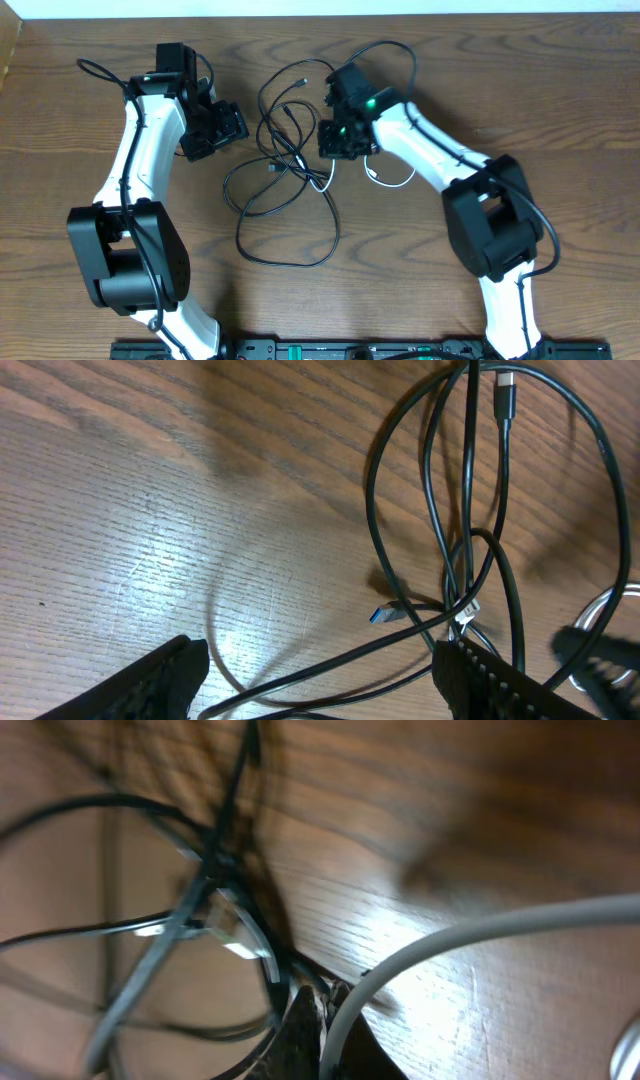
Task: Untangle cables
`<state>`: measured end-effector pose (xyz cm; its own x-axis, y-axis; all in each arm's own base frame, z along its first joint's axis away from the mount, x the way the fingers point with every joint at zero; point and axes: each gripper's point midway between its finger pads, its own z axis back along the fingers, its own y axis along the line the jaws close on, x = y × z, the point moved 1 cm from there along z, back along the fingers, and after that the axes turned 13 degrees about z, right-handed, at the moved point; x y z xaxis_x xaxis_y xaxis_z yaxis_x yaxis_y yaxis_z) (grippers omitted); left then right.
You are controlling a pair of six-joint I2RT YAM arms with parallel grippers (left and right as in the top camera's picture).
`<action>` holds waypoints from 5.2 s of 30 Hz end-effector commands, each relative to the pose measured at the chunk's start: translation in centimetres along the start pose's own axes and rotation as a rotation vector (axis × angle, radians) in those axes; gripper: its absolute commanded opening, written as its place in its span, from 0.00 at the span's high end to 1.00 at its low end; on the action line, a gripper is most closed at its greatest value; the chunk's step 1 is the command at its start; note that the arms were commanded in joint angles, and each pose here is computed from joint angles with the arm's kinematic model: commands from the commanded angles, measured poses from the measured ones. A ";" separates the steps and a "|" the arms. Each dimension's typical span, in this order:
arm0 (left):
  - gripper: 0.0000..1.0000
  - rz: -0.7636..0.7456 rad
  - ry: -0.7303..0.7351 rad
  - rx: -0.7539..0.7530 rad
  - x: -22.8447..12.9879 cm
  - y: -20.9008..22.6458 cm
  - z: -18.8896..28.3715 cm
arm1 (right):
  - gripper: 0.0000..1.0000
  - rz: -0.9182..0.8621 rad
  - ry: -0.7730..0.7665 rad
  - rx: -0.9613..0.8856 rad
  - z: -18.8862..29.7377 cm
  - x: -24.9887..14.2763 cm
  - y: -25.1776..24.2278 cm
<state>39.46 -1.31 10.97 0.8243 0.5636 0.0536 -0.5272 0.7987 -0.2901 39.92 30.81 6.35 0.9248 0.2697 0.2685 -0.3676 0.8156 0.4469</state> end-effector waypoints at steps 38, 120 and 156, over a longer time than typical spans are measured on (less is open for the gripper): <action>0.23 0.005 0.009 0.005 0.0 0.2 -0.5 | 0.99 0.304 -0.593 0.106 32.9 3.1 6.2; 0.55 -0.419 0.172 -0.277 -15.0 -19.0 -16.2 | 0.99 0.345 -0.347 -0.008 32.6 -9.1 5.4; 0.47 -0.458 -0.025 -0.215 -11.1 -17.0 -3.3 | 0.99 -0.273 -1.013 -0.776 49.7 4.3 -40.3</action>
<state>39.79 -22.04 12.25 0.9549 0.1815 0.2351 -0.0632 0.8975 -0.4364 52.13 -22.99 38.46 0.2738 -0.0895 0.9576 0.2201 0.9751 0.0282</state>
